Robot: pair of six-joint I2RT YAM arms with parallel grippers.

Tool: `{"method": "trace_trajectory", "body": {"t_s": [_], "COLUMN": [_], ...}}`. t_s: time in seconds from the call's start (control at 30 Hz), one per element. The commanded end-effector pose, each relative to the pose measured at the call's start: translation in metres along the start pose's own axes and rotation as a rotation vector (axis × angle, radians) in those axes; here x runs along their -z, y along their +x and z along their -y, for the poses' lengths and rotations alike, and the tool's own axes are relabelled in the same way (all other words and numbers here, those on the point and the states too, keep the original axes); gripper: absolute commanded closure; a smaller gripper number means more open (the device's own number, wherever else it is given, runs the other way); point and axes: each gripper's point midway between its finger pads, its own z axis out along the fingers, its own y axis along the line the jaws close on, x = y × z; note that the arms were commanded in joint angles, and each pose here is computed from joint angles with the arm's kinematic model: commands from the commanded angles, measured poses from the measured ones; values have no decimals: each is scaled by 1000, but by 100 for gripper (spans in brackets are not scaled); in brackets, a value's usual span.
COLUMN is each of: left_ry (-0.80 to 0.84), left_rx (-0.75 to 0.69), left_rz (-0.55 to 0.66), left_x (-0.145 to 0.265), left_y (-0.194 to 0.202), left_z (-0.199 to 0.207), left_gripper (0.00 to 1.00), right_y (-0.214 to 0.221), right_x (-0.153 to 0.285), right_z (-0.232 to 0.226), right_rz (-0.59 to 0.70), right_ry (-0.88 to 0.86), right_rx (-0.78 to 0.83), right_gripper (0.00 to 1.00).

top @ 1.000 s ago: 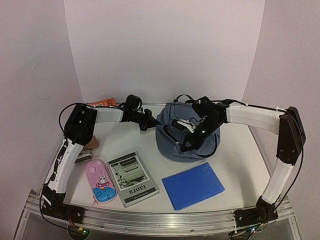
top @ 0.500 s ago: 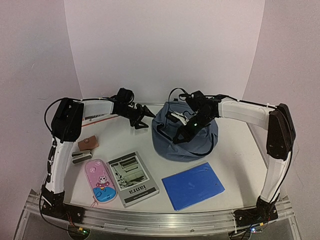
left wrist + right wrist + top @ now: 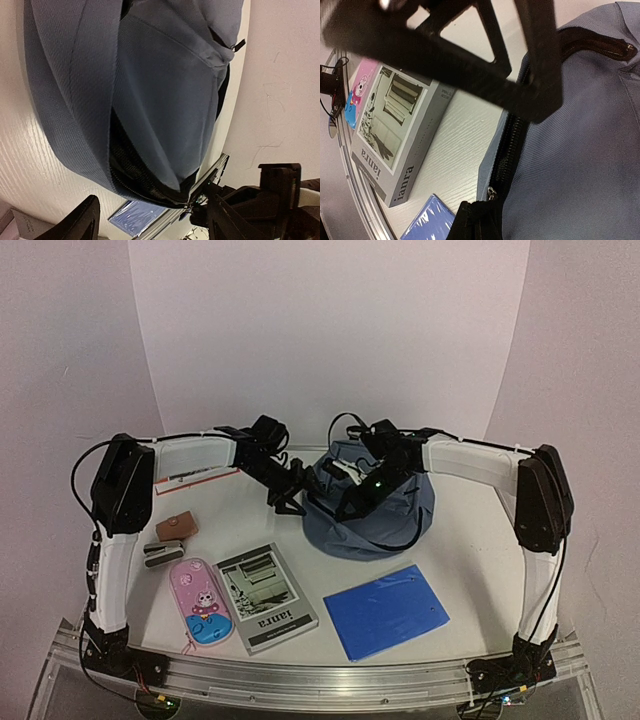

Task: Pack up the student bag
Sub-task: Unzip the student bag at the center of the board.

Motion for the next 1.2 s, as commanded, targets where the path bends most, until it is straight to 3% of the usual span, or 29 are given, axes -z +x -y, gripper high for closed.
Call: {"method": "trace_trajectory", "body": {"t_s": [0.0,0.07,0.17,0.3,0.4,0.83,1.17], "left_ry": [-46,-46,-66,-78,-83,-91,-14], "left_rx": [2,3,19,48,71,117,48], "left_rz": [-10,-5,-4,6,27,78,82], "left_x": [-2,-4,-8,-3,8,45,33], "left_y": [0,-4,-11,-19,-25,-65,-109], "left_z": [-8,-7,-11,-19,-28,-66,-41], "left_gripper": [30,38,62,87,99,100,95], "right_y": [-23,-20,-10,9,22,106,61], "right_x": [4,4,7,14,21,55,25], "right_z": [-6,-6,-5,-8,-5,48,-16], "right_rz": [61,56,41,17,3,-132,-45], "right_ry": [-12,-11,6,25,43,143,-17], "right_rx": [24,20,26,33,14,-63,-40], "right_gripper": [100,100,100,100,100,100,100]}}
